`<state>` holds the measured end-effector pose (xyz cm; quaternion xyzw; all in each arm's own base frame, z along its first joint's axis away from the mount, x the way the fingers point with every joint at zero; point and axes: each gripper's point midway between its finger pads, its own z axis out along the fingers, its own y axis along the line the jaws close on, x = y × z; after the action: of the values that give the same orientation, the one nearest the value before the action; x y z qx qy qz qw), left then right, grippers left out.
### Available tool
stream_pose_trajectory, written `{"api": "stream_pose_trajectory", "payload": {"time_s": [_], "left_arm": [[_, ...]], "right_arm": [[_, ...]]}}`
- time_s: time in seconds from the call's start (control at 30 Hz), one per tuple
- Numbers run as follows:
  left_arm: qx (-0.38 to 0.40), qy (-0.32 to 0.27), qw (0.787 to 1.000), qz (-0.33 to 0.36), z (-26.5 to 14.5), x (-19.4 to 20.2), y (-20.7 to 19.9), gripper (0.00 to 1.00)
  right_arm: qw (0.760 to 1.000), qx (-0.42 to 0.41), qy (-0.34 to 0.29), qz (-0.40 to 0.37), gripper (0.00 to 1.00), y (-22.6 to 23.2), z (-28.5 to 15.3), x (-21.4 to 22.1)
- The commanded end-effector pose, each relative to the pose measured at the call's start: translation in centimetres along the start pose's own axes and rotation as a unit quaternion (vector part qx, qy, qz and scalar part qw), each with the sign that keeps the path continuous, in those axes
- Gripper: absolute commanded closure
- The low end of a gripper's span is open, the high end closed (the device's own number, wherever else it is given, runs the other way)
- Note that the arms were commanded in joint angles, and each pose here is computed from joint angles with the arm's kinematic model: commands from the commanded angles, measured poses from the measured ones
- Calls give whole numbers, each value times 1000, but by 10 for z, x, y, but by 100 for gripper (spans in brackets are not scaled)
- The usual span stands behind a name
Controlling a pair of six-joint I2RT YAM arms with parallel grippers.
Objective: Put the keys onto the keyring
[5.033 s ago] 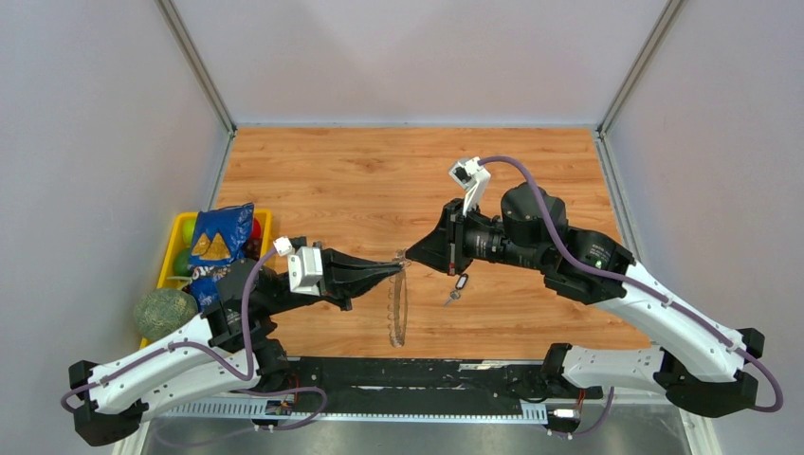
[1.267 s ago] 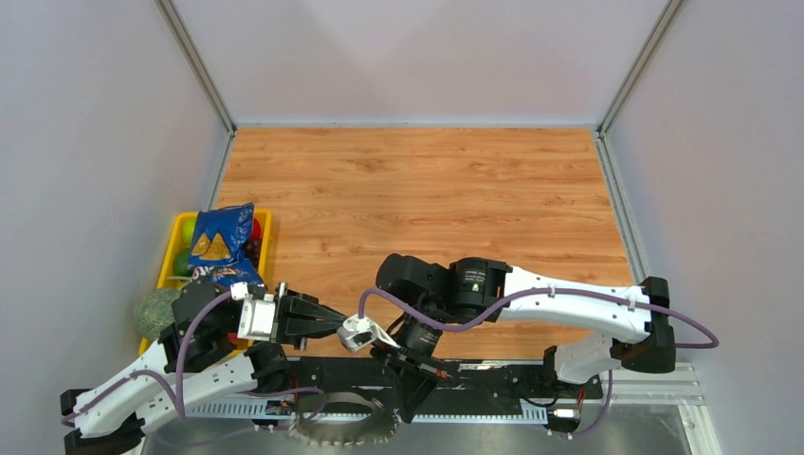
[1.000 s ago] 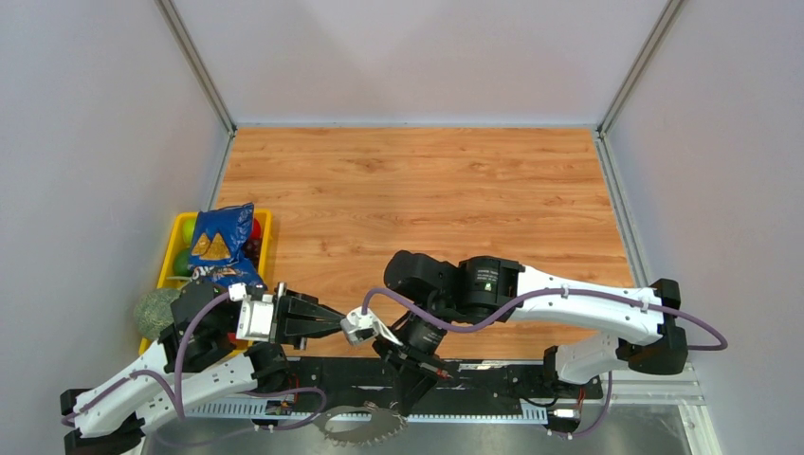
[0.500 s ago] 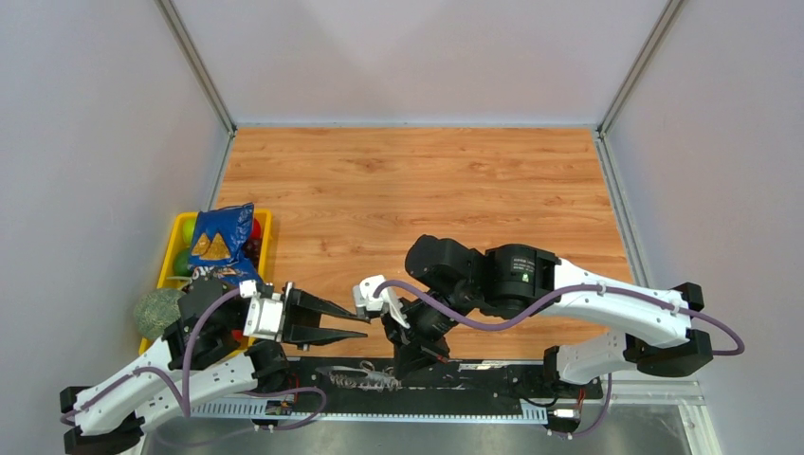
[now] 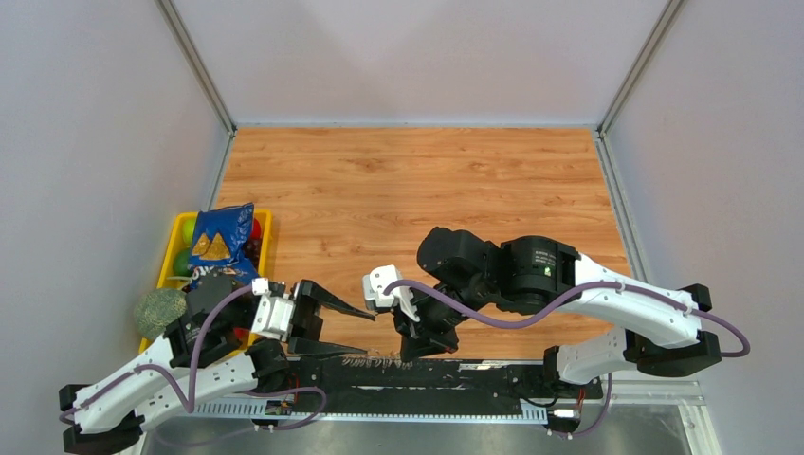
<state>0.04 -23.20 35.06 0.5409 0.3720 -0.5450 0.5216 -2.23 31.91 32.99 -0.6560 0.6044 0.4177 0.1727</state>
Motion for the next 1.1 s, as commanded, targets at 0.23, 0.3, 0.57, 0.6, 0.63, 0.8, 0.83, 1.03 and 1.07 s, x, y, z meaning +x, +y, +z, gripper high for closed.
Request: {"api": "stream_pose_trajectory", "payload": {"time_s": [0.23,0.3,0.57,0.6,0.63,0.8,0.83,1.03,1.07], "left_arm": [[74,40,996,-25,7,-5,-16,40],[76,41,996,-18,7,-5,-16,40],[95,60,994,4,7,4,-18,45],[96,59,994,7,7,4,-18,45],[98,58,993,11,7,5,-18,46],[104,54,993,27,9,6,-18,47],[104,55,993,32,9,6,-17,47],[114,41,992,46,10,-1,-19,48],[116,40,991,45,11,-1,-19,48]], "right_arm": [[998,-30,-21,-44,100,22,-24,-8],[998,-35,-22,-46,100,24,-26,-8],[996,-48,-39,-60,100,32,-33,-17],[996,-50,-40,-61,100,33,-33,-17],[996,-50,-41,-62,100,34,-34,-18],[995,-60,-44,-65,100,37,-34,-19],[995,-62,-44,-66,100,38,-34,-19],[995,-63,-46,-69,100,39,-35,-19],[994,-63,-49,-70,100,39,-36,-20]]}}
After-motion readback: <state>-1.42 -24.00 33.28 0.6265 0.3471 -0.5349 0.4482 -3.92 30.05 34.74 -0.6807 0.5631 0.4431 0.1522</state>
